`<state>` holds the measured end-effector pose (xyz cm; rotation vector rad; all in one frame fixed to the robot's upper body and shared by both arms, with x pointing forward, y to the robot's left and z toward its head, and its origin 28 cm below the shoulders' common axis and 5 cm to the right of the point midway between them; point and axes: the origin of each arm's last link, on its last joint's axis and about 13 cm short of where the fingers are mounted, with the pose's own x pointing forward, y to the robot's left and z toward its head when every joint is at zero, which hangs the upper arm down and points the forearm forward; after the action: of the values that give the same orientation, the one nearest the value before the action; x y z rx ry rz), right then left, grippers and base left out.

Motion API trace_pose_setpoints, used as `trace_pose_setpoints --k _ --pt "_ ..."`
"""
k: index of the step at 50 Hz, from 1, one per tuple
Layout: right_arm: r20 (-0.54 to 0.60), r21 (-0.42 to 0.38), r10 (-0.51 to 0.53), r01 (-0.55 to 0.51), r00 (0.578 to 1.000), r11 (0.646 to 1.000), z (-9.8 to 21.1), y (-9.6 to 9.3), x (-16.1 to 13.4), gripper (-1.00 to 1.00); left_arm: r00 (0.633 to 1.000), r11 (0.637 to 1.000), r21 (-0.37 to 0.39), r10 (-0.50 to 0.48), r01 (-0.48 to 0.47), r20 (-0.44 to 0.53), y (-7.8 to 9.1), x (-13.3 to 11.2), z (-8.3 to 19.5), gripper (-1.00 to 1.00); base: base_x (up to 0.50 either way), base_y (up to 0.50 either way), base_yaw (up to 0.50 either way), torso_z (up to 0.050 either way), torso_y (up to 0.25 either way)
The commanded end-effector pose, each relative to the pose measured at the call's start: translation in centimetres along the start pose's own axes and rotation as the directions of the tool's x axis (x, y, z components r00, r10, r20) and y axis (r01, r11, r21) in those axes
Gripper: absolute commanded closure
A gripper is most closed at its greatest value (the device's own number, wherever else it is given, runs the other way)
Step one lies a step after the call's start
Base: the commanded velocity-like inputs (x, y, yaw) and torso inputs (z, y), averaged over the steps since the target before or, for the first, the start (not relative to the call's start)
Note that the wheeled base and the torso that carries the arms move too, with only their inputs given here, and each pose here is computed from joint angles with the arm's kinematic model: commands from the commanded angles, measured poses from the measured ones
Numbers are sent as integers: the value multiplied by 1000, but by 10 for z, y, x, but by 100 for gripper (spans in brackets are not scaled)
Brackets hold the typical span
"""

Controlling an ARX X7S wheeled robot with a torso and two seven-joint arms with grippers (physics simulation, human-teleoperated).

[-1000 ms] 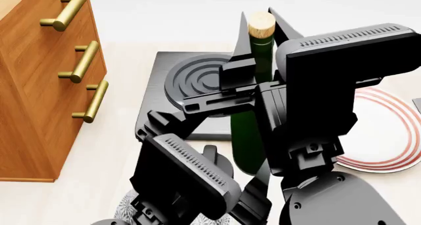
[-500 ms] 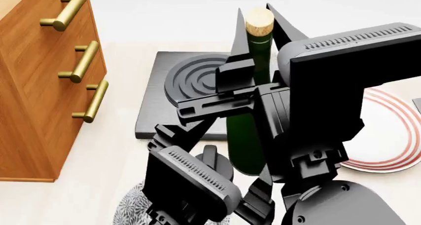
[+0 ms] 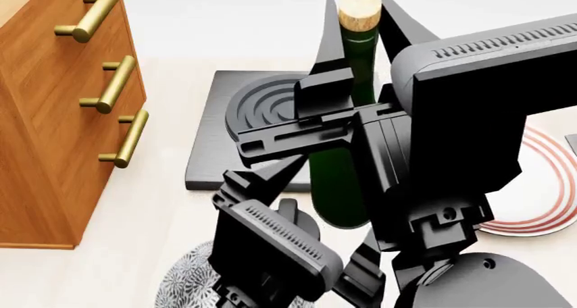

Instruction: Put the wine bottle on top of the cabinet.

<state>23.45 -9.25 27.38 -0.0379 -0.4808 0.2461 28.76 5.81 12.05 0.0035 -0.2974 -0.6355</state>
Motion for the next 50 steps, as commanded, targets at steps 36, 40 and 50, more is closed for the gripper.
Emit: trace_pose_setpoints --k 36,40,50 --pt "-3 34 -58 58 998 998 -6 -5 3 -100 997 1000 -26 4 -2 77 3 1 12 100 0 0 0 0 1" --pt "-2 58 -67 67 998 996 -7 -5 -3 -100 997 1000 -4 26 -26 79 10 3 18 100 0 0 0 0 0" --pt "41 82 -76 73 996 994 7 -5 -22 -100 994 995 57 78 -83 79 33 11 37 100 0 0 0 0 1"
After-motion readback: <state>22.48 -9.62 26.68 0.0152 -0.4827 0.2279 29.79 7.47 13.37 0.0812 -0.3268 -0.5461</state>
